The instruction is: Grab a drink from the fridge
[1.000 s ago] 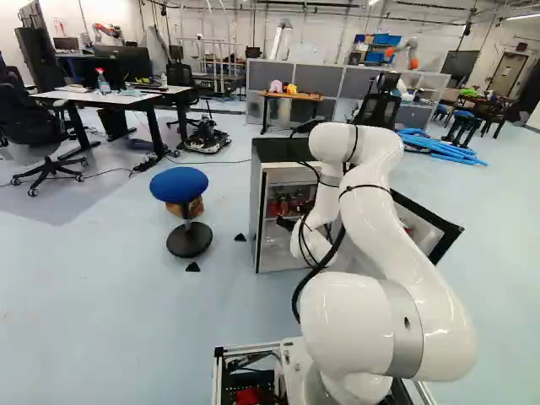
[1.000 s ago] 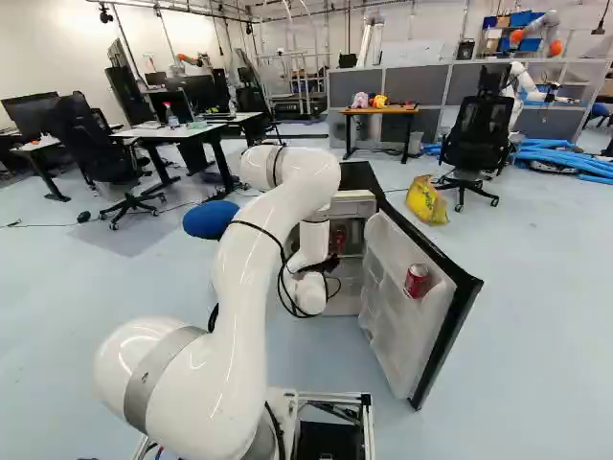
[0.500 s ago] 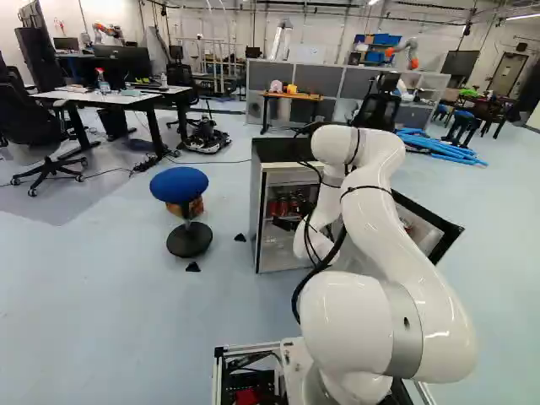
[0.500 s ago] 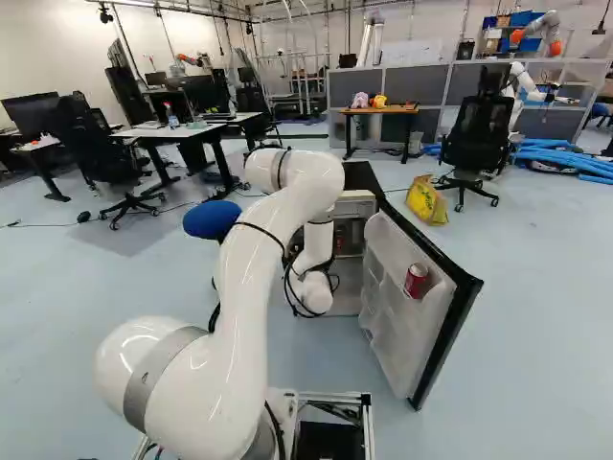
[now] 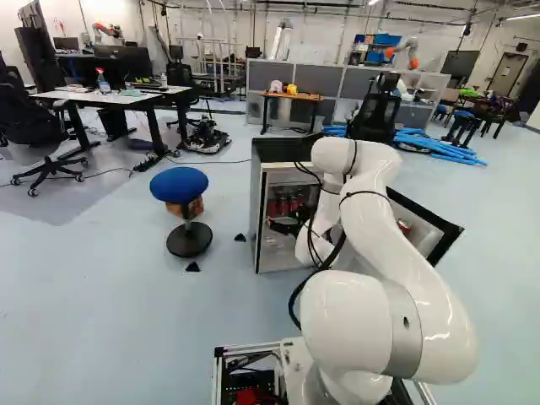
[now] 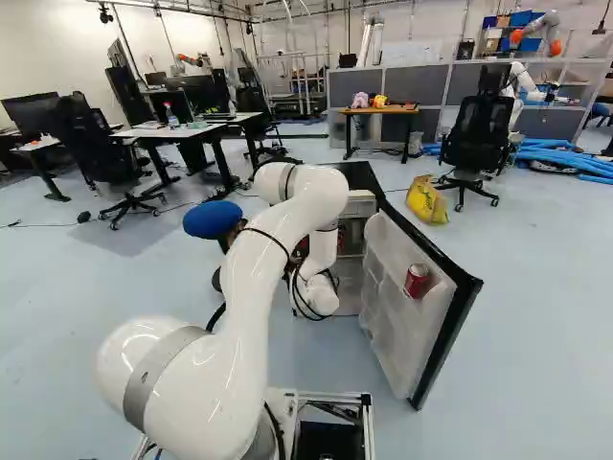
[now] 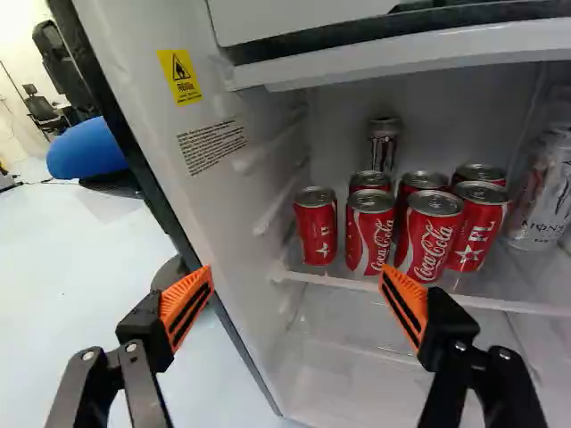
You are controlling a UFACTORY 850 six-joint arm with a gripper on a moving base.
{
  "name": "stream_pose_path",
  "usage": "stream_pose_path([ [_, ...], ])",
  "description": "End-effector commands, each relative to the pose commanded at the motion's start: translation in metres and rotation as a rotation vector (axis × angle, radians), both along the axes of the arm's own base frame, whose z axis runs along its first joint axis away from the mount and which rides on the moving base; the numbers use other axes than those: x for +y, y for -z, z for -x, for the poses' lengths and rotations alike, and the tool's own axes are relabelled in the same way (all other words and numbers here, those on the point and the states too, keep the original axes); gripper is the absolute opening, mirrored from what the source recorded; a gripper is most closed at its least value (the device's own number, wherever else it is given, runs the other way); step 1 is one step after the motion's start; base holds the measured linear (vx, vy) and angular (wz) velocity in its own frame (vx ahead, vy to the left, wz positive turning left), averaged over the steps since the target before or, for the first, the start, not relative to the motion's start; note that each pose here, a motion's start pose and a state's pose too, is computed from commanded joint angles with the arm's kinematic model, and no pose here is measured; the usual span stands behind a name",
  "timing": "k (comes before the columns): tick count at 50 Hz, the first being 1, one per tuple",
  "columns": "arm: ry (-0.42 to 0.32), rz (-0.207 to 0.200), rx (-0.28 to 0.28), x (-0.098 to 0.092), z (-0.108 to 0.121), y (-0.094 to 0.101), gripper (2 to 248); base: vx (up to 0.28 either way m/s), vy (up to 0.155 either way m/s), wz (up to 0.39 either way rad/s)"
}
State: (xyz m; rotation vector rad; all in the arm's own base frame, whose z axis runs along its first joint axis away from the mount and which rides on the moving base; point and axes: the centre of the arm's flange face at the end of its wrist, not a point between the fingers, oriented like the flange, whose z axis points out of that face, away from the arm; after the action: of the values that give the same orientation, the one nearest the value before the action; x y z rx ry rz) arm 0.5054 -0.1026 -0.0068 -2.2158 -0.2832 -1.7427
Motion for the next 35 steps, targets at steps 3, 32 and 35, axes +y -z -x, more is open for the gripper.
stream_pose_path([
  [3,0.002,0.002,-0.005,-0.002,-0.002,0.001,247,0.0,0.0,0.0],
  [32,-0.047,0.012,-0.047,-0.001,-0.027,0.009,247,0.0,0.0,0.0],
  [35,-0.054,0.012,-0.046,0.0,-0.027,0.009,247,0.0,0.0,0.0],
])
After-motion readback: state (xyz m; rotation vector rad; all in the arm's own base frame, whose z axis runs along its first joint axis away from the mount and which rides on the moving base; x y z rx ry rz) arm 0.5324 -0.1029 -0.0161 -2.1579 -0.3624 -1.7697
